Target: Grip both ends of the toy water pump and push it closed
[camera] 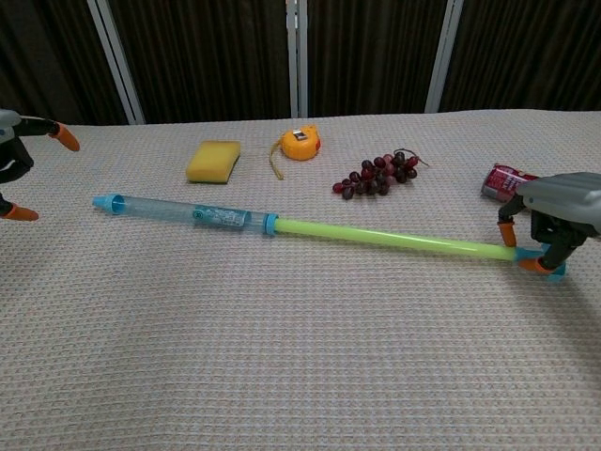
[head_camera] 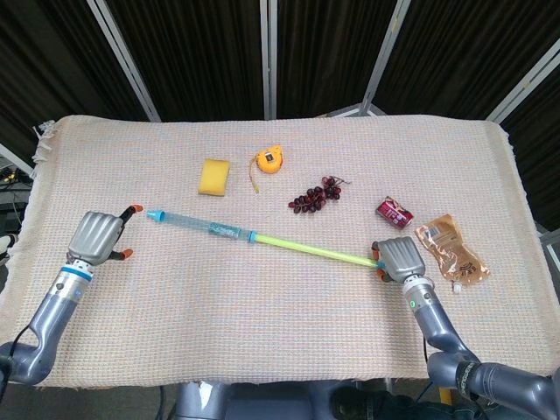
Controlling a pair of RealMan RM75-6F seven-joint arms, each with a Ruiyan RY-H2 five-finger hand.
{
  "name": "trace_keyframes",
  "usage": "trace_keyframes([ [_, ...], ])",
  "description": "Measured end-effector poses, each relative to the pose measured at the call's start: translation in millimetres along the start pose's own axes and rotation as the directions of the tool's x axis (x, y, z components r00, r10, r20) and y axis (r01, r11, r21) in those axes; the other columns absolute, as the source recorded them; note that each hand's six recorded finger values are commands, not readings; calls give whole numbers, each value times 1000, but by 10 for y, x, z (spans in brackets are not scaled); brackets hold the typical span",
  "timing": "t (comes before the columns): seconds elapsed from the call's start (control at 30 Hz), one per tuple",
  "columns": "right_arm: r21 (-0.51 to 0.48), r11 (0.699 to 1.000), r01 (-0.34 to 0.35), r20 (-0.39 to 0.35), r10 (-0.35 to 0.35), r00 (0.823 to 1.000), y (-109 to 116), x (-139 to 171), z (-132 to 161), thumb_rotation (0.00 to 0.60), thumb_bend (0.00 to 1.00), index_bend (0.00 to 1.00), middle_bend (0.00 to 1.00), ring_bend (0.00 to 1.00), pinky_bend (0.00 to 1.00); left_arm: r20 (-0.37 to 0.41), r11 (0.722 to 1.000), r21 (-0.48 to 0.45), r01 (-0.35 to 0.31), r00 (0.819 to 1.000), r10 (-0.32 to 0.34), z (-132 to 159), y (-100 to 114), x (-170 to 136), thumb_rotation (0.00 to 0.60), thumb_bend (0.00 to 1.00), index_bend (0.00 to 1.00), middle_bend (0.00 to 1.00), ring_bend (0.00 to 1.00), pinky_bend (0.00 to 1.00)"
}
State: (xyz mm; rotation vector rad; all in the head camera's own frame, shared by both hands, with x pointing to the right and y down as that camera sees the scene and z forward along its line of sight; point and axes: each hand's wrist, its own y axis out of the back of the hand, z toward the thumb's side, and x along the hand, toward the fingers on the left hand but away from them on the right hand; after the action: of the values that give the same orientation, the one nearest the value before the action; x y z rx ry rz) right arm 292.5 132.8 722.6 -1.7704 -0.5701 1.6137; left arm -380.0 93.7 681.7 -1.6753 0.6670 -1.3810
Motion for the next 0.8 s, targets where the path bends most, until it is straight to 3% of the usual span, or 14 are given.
trace_keyframes([
  [0.13,-14,1000,-3,16,3,1000,16,-25,-50,600,392,653,1000,1000,1000,8,998,8,58,998,-58,109,-142,266,600,166,294,858,825,1000],
  [0.47,-20,1000,-2,28,3,1000,48,-40,-103,600,396,654,1000,1000,1000,-20,991,1,137,990,-137,337,-401,746,600,209,381,887,845,1000],
  [0.8,-23,1000,-5,31,6,999,38,-34,-115,600,397,654,1000,1000,1000,-26,990,-27,138,990,-139,512,-357,1042,600,222,404,887,845,1000],
])
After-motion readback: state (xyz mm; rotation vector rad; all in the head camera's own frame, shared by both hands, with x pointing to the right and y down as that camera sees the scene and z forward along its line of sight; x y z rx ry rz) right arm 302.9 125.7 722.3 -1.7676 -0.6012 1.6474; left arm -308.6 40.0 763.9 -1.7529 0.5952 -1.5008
